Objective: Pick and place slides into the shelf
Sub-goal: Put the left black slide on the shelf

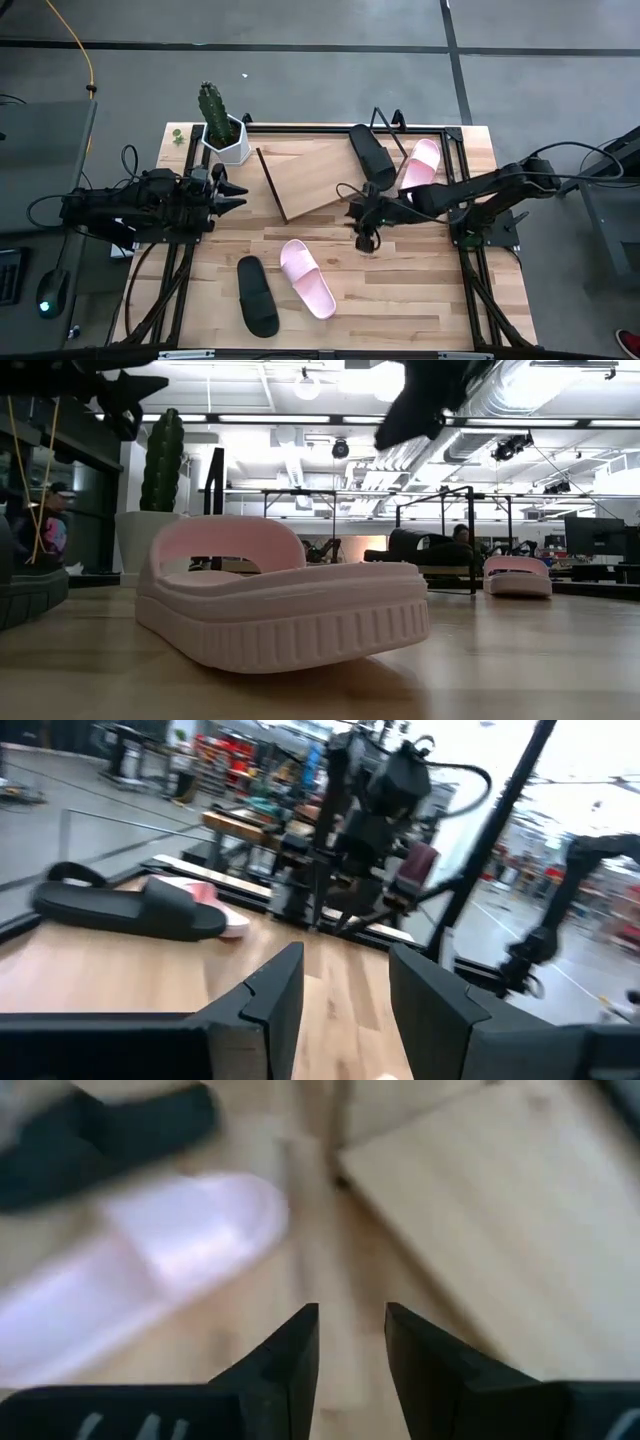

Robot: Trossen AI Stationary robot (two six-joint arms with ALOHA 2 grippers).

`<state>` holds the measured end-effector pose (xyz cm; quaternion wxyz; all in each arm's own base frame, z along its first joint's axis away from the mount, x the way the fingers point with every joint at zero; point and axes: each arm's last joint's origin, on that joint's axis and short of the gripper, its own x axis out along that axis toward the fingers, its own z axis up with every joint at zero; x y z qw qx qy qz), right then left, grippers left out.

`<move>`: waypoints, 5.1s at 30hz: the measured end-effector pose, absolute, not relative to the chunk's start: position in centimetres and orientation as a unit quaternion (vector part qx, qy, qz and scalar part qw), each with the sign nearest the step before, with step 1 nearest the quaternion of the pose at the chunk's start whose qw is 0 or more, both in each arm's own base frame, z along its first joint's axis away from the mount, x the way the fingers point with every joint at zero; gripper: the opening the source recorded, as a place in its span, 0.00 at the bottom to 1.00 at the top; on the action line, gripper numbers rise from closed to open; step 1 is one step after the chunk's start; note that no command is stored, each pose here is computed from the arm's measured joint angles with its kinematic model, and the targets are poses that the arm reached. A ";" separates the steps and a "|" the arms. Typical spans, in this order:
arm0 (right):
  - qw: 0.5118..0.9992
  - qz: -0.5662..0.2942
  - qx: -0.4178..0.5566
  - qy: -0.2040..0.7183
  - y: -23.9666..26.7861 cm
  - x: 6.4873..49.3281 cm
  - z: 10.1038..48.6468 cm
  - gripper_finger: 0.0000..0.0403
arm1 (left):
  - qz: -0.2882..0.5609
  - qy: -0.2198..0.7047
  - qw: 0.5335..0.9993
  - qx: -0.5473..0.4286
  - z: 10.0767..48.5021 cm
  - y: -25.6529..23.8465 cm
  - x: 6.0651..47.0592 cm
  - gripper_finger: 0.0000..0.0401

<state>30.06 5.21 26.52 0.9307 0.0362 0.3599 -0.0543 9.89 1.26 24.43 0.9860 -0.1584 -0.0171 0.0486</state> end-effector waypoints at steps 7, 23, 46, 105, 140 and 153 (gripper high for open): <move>0.942 0.000 0.053 0.331 8.4 30.0 26.9 0.26 | -0.017 -0.006 0.987 -0.158 24.4 0.9 9.9 0.33; 0.956 0.068 0.022 0.286 12.1 29.3 27.7 0.26 | -0.078 0.066 0.974 -0.202 23.3 0.4 9.8 0.33; 0.958 0.044 0.035 0.282 11.9 29.4 27.7 0.26 | -0.151 0.222 0.908 -0.323 19.5 0.0 11.5 0.33; 0.957 0.040 0.047 0.283 11.9 29.4 27.7 0.26 | -0.155 0.365 0.857 -0.328 12.6 -10.7 17.2 0.33; 0.957 0.037 0.058 0.283 12.0 29.3 27.7 0.26 | -0.156 0.333 0.867 -0.336 13.2 -12.9 17.0 0.33; 0.957 0.037 0.058 0.283 12.0 29.3 27.7 0.26 | -0.115 0.345 0.874 -0.322 12.9 -12.7 17.1 0.33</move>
